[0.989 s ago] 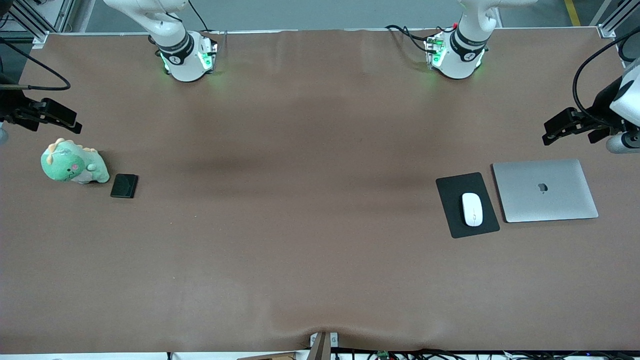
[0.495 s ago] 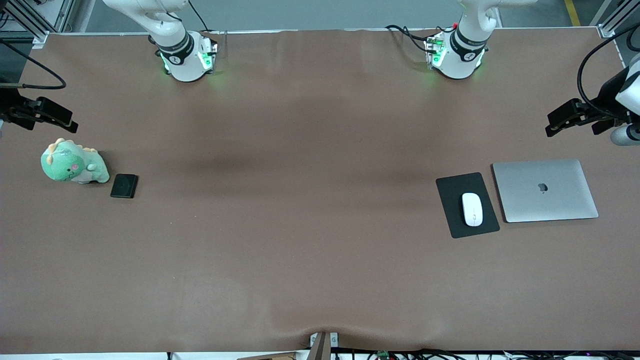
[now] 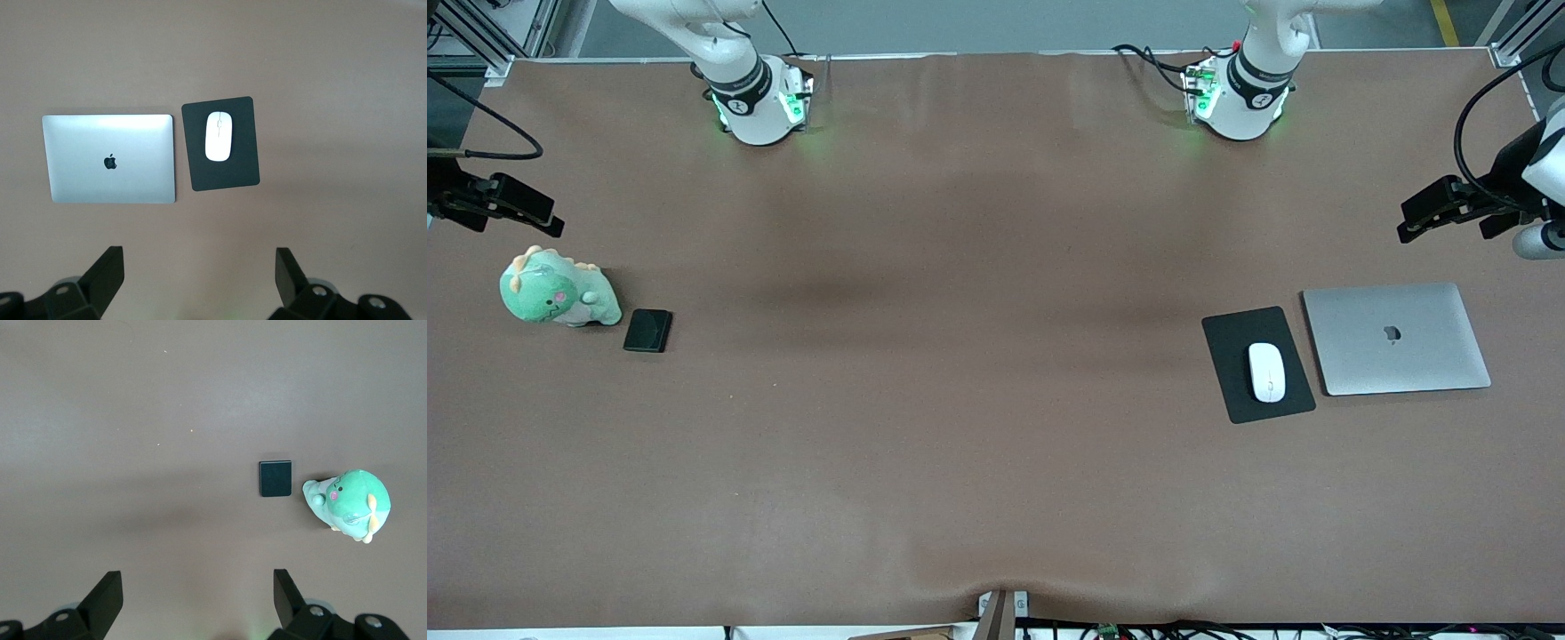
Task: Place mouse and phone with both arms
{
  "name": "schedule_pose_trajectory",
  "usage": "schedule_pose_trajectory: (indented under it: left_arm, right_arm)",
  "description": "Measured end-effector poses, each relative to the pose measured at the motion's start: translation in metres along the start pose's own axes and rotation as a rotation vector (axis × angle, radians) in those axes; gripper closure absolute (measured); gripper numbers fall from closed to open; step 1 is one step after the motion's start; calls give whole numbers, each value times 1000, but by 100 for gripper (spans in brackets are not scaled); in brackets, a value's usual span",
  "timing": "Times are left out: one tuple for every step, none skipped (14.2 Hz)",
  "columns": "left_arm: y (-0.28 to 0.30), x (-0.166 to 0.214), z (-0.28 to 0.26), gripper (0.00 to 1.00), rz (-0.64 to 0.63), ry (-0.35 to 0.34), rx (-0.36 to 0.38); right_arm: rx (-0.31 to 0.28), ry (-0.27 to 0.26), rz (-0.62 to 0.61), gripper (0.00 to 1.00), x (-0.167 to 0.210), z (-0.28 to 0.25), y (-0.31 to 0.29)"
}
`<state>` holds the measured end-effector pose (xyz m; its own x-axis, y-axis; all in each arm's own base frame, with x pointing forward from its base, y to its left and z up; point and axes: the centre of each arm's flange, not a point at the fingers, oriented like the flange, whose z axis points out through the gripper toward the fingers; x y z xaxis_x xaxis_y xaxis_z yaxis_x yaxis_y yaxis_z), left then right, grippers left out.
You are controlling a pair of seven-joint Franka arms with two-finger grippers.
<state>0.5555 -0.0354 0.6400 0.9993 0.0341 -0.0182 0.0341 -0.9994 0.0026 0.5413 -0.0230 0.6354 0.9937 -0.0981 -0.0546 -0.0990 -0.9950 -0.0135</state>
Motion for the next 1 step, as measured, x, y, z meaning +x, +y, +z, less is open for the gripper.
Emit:
schedule_pose_trajectory:
  left_arm:
    - [-1, 0, 0, 0, -1, -4, 0]
  right_arm:
    - [0, 0, 0, 0, 0, 0, 0]
